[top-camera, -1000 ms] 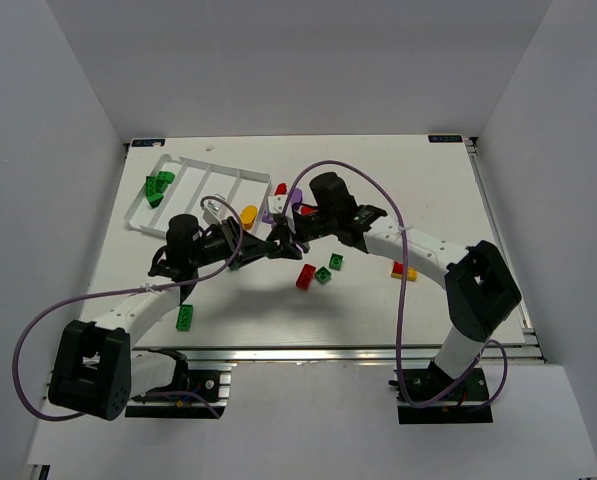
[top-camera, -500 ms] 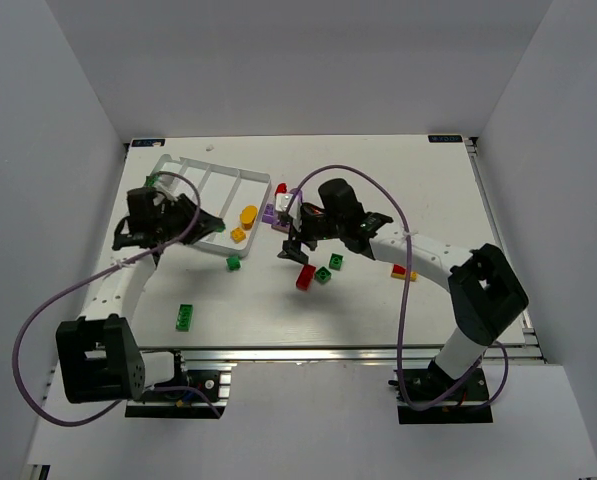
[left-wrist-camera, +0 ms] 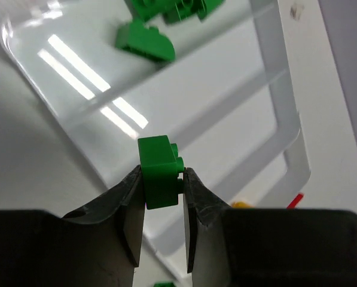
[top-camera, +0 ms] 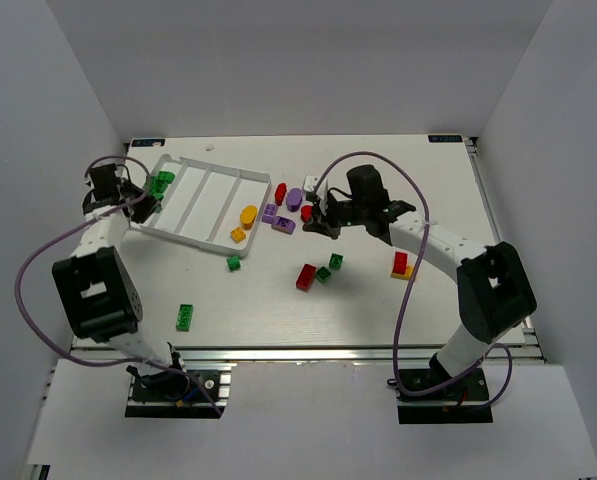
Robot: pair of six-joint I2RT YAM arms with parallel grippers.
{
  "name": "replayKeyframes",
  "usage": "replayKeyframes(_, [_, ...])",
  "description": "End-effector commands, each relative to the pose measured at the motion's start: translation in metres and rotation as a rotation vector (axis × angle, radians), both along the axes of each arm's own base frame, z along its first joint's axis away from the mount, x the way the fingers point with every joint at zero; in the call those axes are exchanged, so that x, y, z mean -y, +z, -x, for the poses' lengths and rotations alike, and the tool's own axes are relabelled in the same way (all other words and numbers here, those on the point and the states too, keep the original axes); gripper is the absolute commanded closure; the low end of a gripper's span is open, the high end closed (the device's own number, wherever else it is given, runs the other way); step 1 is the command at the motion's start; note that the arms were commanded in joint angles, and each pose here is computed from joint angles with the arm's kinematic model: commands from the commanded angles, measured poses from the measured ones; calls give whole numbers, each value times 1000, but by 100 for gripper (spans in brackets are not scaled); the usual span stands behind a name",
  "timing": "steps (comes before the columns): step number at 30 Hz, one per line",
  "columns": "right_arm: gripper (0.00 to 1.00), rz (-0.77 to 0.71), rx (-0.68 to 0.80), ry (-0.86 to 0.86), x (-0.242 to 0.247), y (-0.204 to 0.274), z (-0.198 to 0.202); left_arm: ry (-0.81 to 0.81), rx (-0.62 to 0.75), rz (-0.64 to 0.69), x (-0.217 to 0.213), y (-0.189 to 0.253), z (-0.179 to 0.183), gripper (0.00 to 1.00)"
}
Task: Sort the legos into containers by color
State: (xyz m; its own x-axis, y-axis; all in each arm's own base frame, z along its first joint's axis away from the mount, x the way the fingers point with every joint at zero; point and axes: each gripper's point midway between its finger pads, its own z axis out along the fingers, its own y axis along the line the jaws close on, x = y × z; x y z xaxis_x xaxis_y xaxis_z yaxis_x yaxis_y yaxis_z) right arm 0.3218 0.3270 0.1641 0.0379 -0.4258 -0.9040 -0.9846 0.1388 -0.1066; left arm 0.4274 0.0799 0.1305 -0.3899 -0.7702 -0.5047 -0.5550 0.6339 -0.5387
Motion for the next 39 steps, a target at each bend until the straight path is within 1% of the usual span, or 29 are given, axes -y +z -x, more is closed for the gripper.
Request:
replayKeyframes(1, [100, -50, 15, 72, -5, 19, 17, 114, 90, -11, -35, 20, -35, 91])
replayKeyframes(2, [100, -53, 17, 73, -4, 20, 18, 129, 124, 0, -41, 28, -48, 91])
replayKeyframes(3, [100, -48, 13, 72, -3, 16, 19, 138, 106, 12, -45, 17, -54, 91])
replayKeyframes(4, [100, -51, 17, 72, -2, 17, 19, 147, 113, 20, -47, 15, -60, 91])
replayKeyframes(5, [100, -49, 15, 69, -1, 16, 19, 159, 156, 28, -51, 25, -71, 91])
replayKeyframes(6, [99, -50, 14, 69, 0, 15, 19, 169, 148, 38, -54, 15, -77, 90])
replayKeyframes(9, [97, -50, 10, 60, 3, 14, 17, 188, 195, 59, -60, 22, -97, 89])
replayKeyframes(10, [96, -49, 4, 61, 4, 12, 18, 193, 192, 69, -61, 16, -102, 88])
replayKeyframes(12, [95, -50, 3, 57, 5, 13, 16, 213, 221, 83, -64, 19, -111, 88])
replayKeyframes(13, [95, -51, 2, 55, 6, 13, 15, 217, 213, 90, -65, 13, -114, 88])
replayKeyframes(15, [94, -50, 3, 51, 7, 12, 13, 227, 217, 89, -68, 13, -119, 87])
replayKeyframes(22, [92, -53, -3, 48, 8, 13, 9, 230, 143, 36, -76, -3, -115, 83])
replayKeyframes(26, [90, -55, -9, 48, 6, 13, 8, 217, 95, -14, -79, -12, -106, 80])
replayKeyframes(33, [88, -55, -18, 47, 7, 11, 8, 182, 25, -54, -78, -27, -90, 71])
replayKeyframes(36, [88, -57, -20, 47, 7, 12, 9, 171, 13, -66, -78, -30, -88, 65])
replayKeyframes(37, [88, -55, -21, 46, 7, 12, 9, 166, 10, -68, -77, -30, -87, 60])
replayKeyframes(39, [88, -56, -23, 46, 7, 12, 10, 164, 2, -73, -78, -31, -86, 57])
